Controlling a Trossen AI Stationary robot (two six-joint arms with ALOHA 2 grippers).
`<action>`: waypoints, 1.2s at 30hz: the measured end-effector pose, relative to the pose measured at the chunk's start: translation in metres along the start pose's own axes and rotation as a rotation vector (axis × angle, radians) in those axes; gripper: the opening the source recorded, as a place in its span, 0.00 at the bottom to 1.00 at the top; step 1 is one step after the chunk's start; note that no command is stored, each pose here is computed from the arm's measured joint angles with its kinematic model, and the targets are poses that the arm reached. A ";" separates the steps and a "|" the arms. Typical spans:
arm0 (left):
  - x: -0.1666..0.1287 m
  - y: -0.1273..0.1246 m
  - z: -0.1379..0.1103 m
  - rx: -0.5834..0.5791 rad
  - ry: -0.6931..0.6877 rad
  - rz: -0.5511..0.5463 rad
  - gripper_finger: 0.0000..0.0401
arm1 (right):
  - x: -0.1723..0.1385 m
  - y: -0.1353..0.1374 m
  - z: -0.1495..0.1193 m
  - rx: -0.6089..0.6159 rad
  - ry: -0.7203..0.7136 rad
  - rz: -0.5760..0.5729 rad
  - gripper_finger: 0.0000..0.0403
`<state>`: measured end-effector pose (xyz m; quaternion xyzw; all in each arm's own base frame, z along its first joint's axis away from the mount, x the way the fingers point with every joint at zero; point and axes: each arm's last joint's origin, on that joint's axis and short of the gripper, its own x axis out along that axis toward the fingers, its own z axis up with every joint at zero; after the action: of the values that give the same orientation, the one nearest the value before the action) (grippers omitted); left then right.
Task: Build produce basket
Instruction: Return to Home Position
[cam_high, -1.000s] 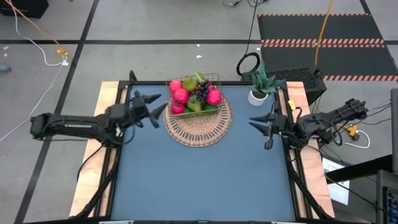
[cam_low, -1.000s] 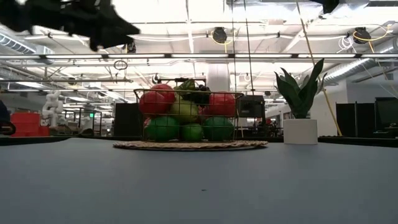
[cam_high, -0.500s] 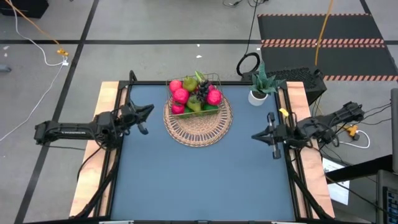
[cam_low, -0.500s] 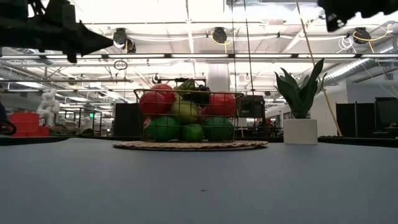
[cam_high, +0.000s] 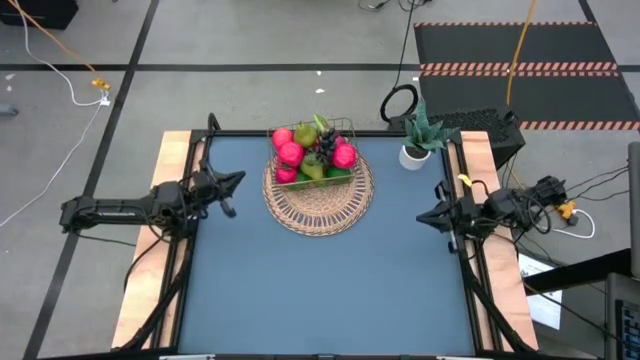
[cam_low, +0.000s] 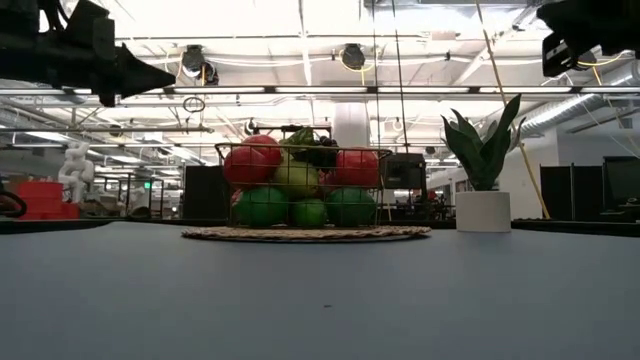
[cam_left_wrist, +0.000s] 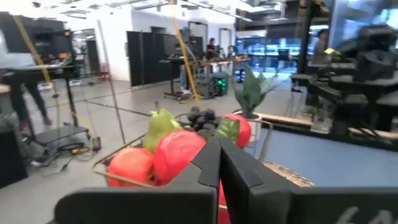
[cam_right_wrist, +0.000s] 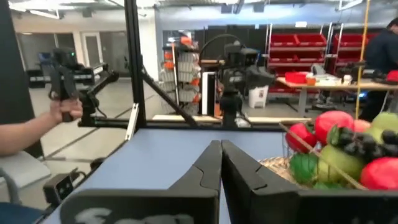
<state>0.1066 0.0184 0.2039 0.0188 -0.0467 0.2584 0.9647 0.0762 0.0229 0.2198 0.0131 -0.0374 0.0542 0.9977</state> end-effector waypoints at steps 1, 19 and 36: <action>0.000 0.000 0.000 -0.010 0.001 0.016 0.01 | 0.001 0.000 -0.001 0.009 0.007 0.006 0.00; -0.006 -0.001 -0.023 -0.068 0.049 -0.006 0.04 | 0.011 0.001 -0.040 0.026 0.006 -0.077 0.00; -0.008 -0.011 -0.028 0.019 0.014 -0.348 0.02 | 0.012 0.002 -0.043 -0.029 -0.029 -0.053 0.00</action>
<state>0.1076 0.0067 0.1755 0.0337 -0.0334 0.0881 0.9950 0.0914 0.0275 0.1779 0.0005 -0.0522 0.0273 0.9983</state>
